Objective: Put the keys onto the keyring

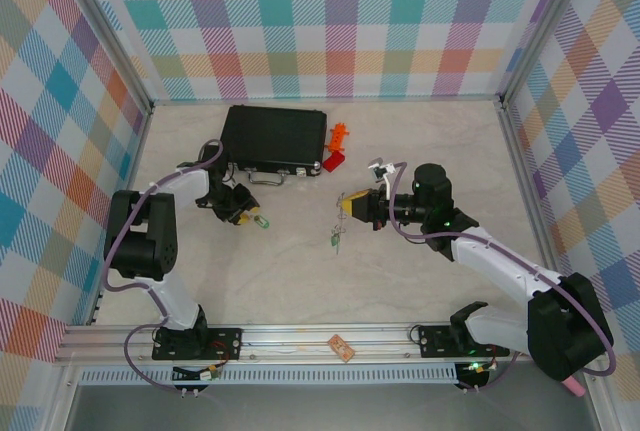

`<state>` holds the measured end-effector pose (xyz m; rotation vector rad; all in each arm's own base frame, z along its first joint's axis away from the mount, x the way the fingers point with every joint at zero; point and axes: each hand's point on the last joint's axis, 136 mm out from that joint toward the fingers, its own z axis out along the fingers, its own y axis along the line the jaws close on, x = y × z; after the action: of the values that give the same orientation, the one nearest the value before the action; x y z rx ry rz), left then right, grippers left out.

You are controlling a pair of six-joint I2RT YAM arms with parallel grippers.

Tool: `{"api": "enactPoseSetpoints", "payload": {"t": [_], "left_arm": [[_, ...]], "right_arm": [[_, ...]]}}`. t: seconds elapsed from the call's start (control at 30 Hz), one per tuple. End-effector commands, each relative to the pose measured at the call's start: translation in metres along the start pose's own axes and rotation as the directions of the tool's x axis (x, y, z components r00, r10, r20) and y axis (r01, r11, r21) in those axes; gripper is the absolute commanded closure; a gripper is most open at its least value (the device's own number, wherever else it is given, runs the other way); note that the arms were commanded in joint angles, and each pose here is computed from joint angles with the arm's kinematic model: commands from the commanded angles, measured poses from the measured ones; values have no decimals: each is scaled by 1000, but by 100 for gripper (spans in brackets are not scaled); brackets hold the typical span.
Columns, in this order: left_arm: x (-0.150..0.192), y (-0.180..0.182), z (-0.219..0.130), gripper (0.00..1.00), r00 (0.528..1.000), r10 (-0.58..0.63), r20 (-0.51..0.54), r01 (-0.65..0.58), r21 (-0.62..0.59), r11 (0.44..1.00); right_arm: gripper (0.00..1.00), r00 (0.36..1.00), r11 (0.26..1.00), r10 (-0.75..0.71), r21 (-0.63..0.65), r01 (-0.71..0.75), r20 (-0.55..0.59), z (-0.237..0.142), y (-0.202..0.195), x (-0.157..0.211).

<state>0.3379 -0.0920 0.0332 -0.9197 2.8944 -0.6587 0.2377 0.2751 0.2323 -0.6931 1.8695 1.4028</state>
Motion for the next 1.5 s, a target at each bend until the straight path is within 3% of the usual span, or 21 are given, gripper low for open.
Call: {"api": "enactPoseSetpoints", "payload": {"t": [0.0, 0.87, 1.03, 1.17, 1.47], "left_arm": [[2, 6, 4, 69, 999, -39, -25, 39, 1, 999], [1, 8, 16, 78, 997, -52, -51, 53, 8, 999], [1, 8, 16, 83, 997, -53, -58, 54, 12, 998], [1, 7, 16, 95, 997, -50, -54, 51, 13, 999], [-5, -5, -5, 100, 1000, 7, 17, -8, 54, 998]], "right_arm": [[100, 999, 999, -37, -33, 37, 22, -2, 12, -9], [100, 999, 999, -35, -31, 36, 18, 0, 11, -8], [100, 999, 999, -36, -34, 37, 16, 0, 12, -8], [100, 999, 999, -35, -33, 35, 15, 0, 11, -7], [100, 999, 999, -37, -30, 37, 14, 1, 10, -6]]}}
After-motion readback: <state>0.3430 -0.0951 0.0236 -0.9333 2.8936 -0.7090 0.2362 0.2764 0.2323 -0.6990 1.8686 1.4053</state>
